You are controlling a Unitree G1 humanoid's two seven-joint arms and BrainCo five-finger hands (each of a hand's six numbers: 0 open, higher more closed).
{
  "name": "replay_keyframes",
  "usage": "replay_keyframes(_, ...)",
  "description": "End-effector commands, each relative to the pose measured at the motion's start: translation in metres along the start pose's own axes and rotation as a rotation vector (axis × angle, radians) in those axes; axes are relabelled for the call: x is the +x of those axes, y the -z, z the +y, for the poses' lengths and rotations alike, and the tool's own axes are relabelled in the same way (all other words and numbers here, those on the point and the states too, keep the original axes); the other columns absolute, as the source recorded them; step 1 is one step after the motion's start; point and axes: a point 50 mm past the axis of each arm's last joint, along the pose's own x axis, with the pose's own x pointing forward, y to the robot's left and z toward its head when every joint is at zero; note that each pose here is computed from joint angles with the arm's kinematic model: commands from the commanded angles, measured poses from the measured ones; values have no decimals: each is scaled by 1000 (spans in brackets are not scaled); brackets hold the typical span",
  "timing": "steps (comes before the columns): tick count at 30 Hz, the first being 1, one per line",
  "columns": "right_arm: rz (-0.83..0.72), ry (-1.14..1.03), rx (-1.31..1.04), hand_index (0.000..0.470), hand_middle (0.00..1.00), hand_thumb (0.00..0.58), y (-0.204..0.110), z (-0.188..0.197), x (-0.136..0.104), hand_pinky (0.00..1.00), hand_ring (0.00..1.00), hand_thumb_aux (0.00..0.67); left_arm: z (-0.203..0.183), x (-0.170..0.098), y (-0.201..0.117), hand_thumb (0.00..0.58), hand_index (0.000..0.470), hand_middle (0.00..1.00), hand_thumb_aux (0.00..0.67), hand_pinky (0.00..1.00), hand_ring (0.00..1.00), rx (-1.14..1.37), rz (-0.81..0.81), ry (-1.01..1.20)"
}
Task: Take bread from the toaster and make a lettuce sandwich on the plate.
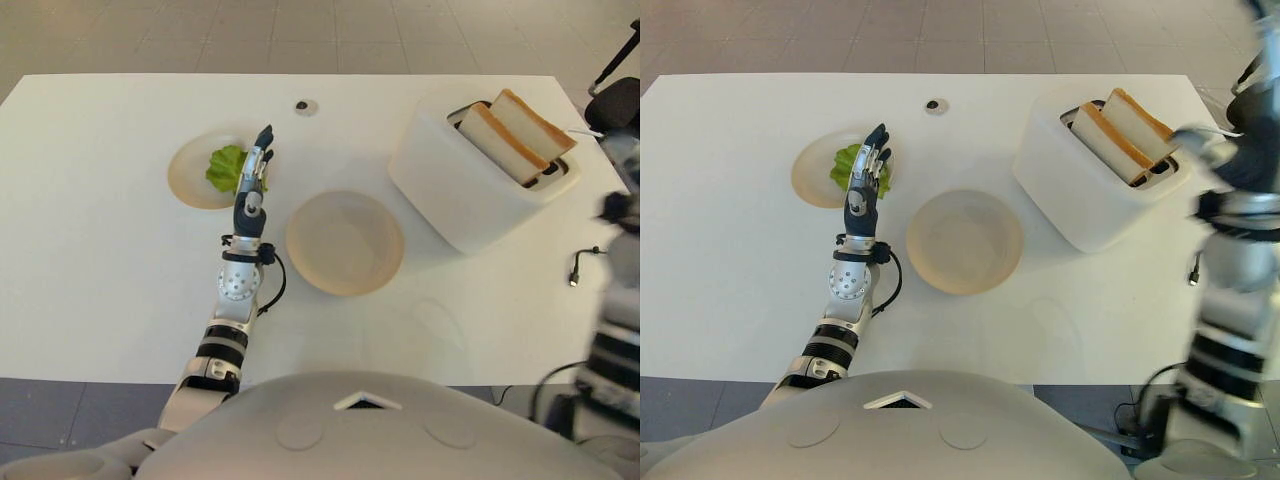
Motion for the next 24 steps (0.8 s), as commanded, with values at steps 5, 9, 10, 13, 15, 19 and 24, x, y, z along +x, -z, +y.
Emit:
replay_keyframes(5,192,-378,-190,0,0,0,48,59,-35,0,0,0,-4,-19,17,0,0,0,0,0,0,0,112,13)
replay_keyframes(9,177,-441,-212,0,0,0,46,74,-45,0,0,0,-4,-21,17,0,0,0,0,0,0,6,117,20)
replay_keyframes(10,158,-452,-206,0,0,0,42,77,-45,0,0,0,-4,-22,18,0,0,0,0,0,0,7,117,21)
replay_keyframes(13,111,-465,-192,0,0,0,30,81,-43,0,0,0,-5,-22,17,0,0,0,0,0,0,12,112,31)
replay_keyframes(15,88,-456,-184,240,220,441,24,80,-40,220,220,342,-6,-22,16,0,0,0,0,0,0,15,110,34)
replay_keyframes(19,23,-356,-173,470,1000,580,7,67,-29,1000,1000,670,-6,-23,17,0,0,0,0,0,0,16,111,35)
replay_keyframes(24,-11,-276,-147,470,1000,580,-3,60,-20,1000,1000,670,-8,-22,17,0,0,0,0,0,0,14,112,33)
